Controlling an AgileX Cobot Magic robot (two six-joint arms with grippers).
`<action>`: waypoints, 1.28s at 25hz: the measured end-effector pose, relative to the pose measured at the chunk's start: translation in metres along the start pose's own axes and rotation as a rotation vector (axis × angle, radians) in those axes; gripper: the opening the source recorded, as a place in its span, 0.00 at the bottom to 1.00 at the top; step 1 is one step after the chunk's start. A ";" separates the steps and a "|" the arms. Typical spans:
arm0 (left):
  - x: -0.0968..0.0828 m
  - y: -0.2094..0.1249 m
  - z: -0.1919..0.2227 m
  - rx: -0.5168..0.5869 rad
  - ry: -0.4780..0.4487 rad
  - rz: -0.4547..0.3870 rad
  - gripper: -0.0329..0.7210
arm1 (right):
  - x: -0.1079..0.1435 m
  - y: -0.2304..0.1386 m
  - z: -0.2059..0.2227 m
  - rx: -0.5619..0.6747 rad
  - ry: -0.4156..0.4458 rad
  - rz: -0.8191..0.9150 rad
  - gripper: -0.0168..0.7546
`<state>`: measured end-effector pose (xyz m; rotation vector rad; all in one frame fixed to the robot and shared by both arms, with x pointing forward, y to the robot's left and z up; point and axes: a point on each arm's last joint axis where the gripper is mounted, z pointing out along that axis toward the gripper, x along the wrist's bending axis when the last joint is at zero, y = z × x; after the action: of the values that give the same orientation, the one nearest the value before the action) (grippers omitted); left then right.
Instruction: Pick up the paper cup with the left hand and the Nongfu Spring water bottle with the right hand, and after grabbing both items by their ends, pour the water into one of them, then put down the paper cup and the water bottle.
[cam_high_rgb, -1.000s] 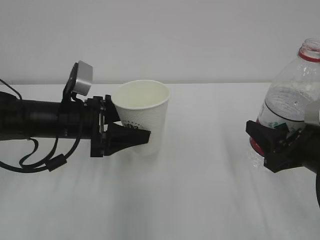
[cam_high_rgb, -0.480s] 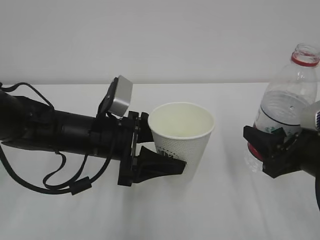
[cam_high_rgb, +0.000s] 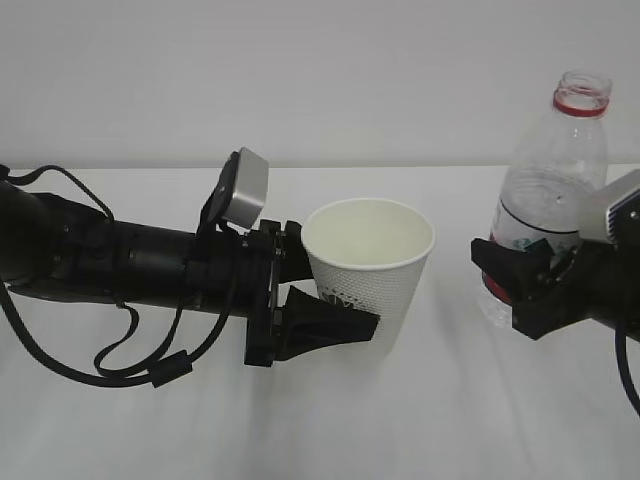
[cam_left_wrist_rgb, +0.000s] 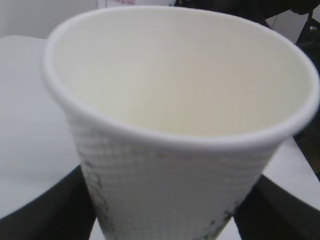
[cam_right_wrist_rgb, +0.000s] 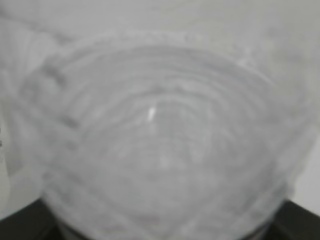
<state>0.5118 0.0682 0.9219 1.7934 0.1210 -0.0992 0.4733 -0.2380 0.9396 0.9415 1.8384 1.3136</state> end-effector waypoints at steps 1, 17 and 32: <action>0.000 0.000 0.000 -0.004 -0.003 0.000 0.80 | 0.000 0.001 0.001 0.007 0.004 -0.008 0.67; -0.001 0.002 0.000 -0.017 -0.009 -0.002 0.79 | -0.016 0.036 0.026 -0.039 0.023 -0.142 0.67; -0.001 0.002 0.000 -0.017 -0.009 -0.002 0.79 | -0.027 0.057 0.037 -0.070 -0.005 -0.308 0.67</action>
<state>0.5112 0.0679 0.9235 1.7756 0.1168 -0.1073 0.5280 -0.2301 0.9880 0.5956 1.8348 1.1736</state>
